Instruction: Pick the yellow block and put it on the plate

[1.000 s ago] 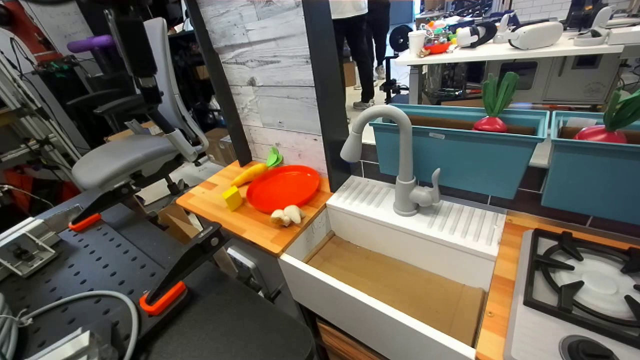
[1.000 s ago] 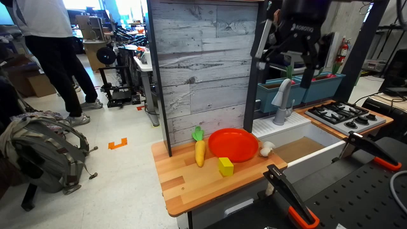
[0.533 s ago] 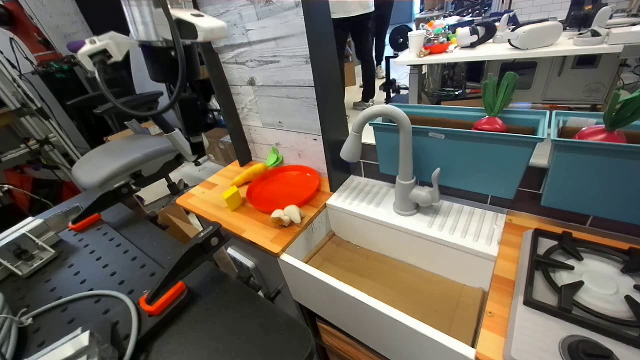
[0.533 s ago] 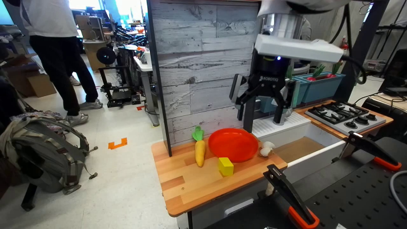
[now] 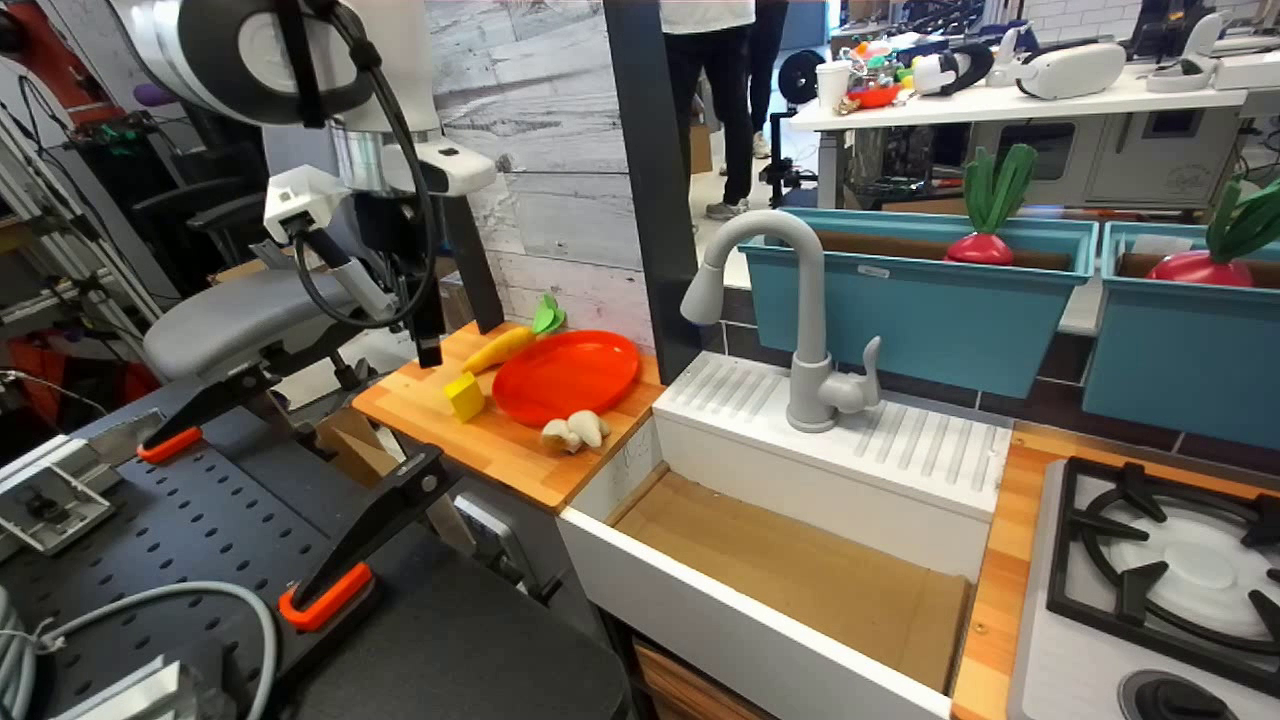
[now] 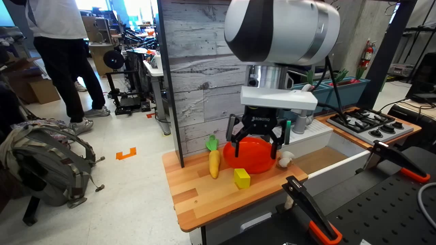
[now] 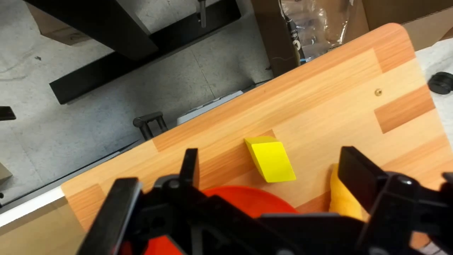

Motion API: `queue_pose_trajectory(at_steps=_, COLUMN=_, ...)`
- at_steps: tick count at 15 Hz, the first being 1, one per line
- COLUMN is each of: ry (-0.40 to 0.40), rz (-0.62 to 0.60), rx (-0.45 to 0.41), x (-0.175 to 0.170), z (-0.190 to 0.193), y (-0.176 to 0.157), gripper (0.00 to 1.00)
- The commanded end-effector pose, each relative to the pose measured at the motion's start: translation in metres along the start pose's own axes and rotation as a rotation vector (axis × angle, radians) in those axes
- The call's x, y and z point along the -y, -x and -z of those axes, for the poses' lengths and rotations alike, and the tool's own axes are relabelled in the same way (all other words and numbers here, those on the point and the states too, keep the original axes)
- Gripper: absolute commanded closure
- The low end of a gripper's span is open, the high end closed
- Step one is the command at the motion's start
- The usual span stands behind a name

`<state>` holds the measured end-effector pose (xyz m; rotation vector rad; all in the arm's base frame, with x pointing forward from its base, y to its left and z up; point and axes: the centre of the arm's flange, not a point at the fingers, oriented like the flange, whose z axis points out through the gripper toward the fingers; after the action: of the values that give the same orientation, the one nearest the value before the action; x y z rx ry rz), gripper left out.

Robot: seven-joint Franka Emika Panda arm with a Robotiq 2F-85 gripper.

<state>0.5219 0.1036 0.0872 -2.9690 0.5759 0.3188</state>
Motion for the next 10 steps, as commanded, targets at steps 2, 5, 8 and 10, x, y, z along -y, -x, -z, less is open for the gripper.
queue_pose_trajectory(at_steps=2, ry=0.020, rz=-0.020, rx=0.008, x=0.023, z=-0.036, y=-0.020, gripper=0.00)
queue_pose_trajectory(at_steps=5, ry=0.039, rz=-0.027, rx=0.019, x=0.024, z=-0.055, y=-0.025, gripper=0.00)
queue_pose_trajectory(at_steps=8, ry=0.059, rz=-0.032, rx=0.020, x=0.021, z=-0.070, y=-0.030, gripper=0.00)
queue_pose_trajectory(at_steps=10, ry=0.073, rz=-0.031, rx=0.011, x=0.019, z=-0.080, y=-0.032, gripper=0.00)
